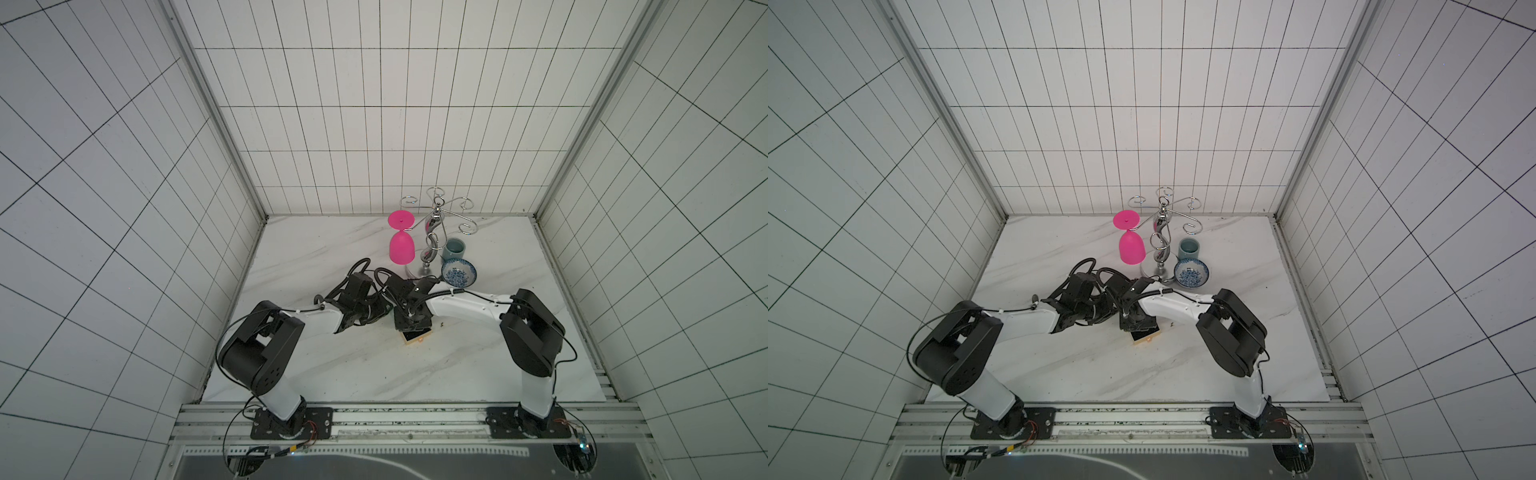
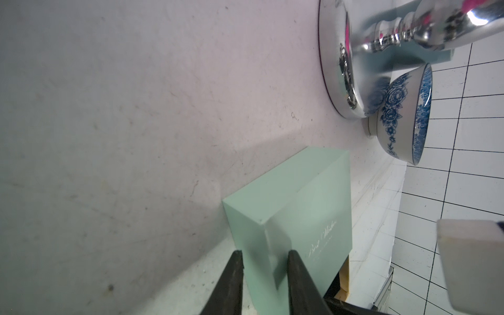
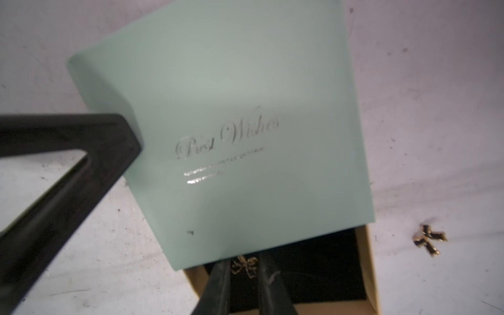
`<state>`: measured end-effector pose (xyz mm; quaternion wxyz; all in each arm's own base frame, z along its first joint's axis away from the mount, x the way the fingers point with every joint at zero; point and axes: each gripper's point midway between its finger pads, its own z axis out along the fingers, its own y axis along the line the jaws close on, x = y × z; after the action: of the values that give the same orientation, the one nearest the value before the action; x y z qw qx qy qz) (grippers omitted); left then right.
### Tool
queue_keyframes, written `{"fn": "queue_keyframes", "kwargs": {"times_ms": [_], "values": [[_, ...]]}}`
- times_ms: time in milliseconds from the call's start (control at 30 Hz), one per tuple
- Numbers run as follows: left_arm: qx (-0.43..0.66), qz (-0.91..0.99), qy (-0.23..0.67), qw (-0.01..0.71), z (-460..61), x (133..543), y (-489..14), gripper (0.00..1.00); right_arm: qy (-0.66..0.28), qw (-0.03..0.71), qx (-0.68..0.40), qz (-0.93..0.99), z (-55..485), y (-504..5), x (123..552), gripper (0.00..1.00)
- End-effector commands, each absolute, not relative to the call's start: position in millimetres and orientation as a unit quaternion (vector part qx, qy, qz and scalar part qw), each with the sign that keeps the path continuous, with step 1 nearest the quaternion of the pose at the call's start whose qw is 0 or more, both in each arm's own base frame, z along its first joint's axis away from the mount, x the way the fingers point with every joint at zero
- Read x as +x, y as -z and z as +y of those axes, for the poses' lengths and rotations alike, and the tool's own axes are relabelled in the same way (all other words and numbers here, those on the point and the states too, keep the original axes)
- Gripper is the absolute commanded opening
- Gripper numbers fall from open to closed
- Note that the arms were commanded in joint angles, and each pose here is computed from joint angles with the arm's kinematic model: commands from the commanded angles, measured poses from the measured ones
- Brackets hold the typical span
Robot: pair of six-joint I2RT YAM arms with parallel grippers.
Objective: Take out the earrings from the drawer-style jewelry box
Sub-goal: Pick up the earring from the drawer, then place the earring at the center of the board.
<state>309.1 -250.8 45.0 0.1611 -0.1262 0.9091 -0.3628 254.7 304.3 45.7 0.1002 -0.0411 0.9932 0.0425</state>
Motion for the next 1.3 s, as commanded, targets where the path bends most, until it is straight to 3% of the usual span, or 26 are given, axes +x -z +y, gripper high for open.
{"fn": "queue_keyframes", "kwargs": {"times_ms": [0,567,1000,1267], "values": [[-0.124,0.915,0.352,0.154,-252,309,-37,0.28,-0.054,0.128,-0.032,0.99,307,-74,267,0.19],[-0.123,0.914,0.353,0.155,-254,310,-38,0.28,-0.068,0.144,-0.011,0.987,292,-103,272,0.19],[-0.12,0.913,0.356,0.159,-255,312,-46,0.28,-0.027,0.129,0.072,0.989,170,-70,239,0.19],[-0.119,0.914,0.353,0.159,-255,311,-46,0.28,-0.017,0.106,0.087,0.99,146,-38,219,0.19]]}}
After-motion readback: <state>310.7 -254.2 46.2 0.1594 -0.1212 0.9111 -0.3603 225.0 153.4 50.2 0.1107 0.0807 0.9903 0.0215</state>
